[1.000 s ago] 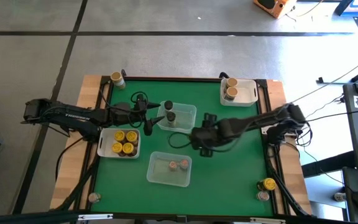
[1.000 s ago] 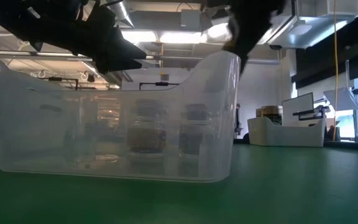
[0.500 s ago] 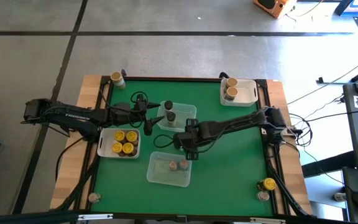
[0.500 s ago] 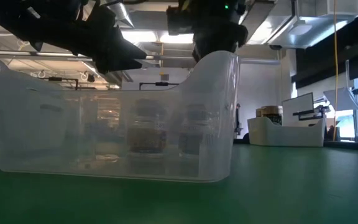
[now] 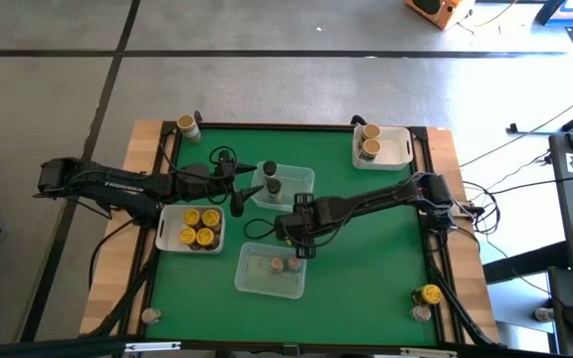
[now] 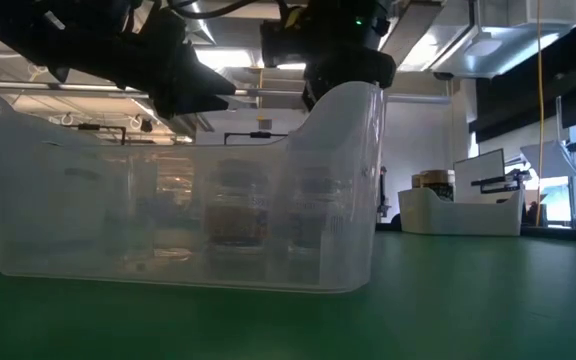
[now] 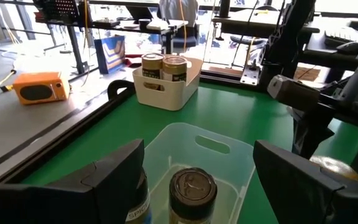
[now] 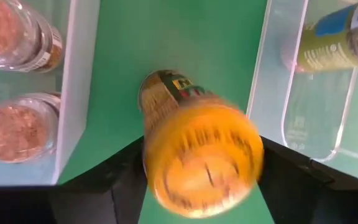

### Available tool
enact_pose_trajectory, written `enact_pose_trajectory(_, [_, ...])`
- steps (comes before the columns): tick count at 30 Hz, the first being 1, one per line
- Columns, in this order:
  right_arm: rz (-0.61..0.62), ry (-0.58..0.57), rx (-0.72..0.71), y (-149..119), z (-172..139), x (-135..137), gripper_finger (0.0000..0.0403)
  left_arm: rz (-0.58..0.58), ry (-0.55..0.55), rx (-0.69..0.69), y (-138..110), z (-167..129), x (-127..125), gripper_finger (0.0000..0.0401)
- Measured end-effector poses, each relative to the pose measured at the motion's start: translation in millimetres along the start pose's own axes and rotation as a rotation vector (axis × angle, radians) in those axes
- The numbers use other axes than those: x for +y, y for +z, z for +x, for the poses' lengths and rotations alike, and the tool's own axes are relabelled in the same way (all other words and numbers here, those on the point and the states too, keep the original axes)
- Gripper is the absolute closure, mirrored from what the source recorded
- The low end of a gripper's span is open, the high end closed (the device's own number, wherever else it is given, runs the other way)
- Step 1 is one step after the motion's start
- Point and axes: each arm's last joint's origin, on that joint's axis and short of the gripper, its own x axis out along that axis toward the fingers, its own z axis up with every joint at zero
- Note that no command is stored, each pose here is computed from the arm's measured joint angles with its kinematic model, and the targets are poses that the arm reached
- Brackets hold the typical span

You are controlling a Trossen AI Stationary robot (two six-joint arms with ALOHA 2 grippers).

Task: Sort spices by type
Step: Put the yellow spice can into the bottom white bin

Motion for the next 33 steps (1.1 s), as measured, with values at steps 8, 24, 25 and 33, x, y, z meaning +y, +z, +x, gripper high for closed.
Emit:
enact_pose_trajectory(8, [-0.028,0.002,-0.019,1.7,-0.4,1.1,0.0092,0.009,0.000,-0.002,0.2,0.0,0.0,0.0100])
enact_pose_trajectory(24, [-0.078,-0.086,-0.186,-92.3,-83.2,-0.9,0.0086,-0.031,-0.086,-0.091,7.8,-1.1,-11.2,0.0100])
enact_pose_trajectory(25, [-0.069,-0.087,-0.224,-102.0,-82.6,-3.2,0.0086,-0.034,-0.099,-0.092,7.2,-0.5,-13.5,0.0100])
enact_pose_trajectory(33, [-0.123,-0.163,-0.640,-161.2,-74.4,-17.9,0.0086,-0.042,-0.193,-0.013,10.8,24.1,-46.9,0.0100])
